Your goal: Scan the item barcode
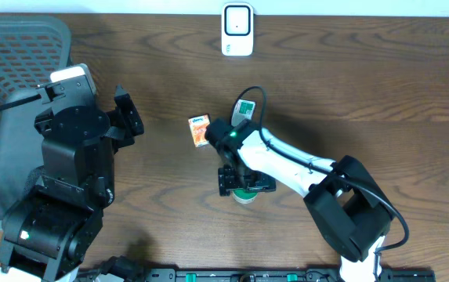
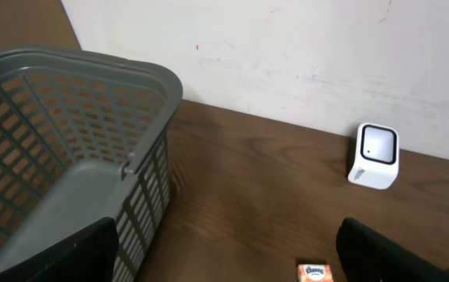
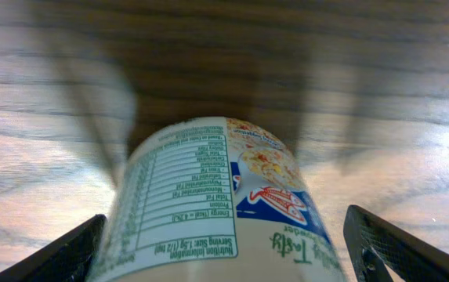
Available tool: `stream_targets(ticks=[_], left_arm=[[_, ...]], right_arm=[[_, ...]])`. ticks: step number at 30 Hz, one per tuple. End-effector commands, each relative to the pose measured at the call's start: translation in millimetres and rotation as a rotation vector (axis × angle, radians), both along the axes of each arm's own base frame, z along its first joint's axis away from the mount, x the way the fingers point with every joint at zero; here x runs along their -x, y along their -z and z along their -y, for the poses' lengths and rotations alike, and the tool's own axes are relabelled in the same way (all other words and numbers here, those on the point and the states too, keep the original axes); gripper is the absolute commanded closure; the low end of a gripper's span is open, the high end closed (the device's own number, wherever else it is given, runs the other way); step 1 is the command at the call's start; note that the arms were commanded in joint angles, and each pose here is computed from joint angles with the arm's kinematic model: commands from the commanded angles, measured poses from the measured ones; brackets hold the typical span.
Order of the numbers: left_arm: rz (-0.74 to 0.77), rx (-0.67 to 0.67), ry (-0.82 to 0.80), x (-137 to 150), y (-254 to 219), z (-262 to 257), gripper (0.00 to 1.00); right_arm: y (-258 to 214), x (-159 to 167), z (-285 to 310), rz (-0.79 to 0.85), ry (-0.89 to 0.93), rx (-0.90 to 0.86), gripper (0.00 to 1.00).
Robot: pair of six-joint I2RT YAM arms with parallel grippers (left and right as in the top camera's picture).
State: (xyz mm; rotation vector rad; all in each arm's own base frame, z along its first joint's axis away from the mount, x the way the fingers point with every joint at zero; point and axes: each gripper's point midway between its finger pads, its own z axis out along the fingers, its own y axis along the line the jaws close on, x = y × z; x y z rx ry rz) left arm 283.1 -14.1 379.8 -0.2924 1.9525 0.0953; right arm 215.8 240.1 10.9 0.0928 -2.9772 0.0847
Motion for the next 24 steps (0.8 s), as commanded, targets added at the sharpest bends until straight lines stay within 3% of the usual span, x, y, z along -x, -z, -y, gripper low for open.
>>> stream_targets(ticks=[1,13,16,19,24], left_arm=[[-0.003,-0.002,-0.013,1,3,-2,0.11],[-0.003,-0.002,-0.013,1,3,-2,0.11],[-0.003,-0.002,-0.013,1,3,-2,0.11],[-0.003,-0.002,-0.013,1,3,-2,0.11],[-0.003,-0.002,-0.013,1,3,-2,0.11]], right_arm=[[8,5,0,0.016,-0.008,0.034,0.11],[8,-4,-12,0.084,-0.159,-0.003,0.15],[8,-2,-11,0.072,-0.168,0.000,0.27],[7,2,-12,0.055,-0.169,-0.007,0.49],[7,10,-14,0.014,-0.167,-0.027,0.53]])
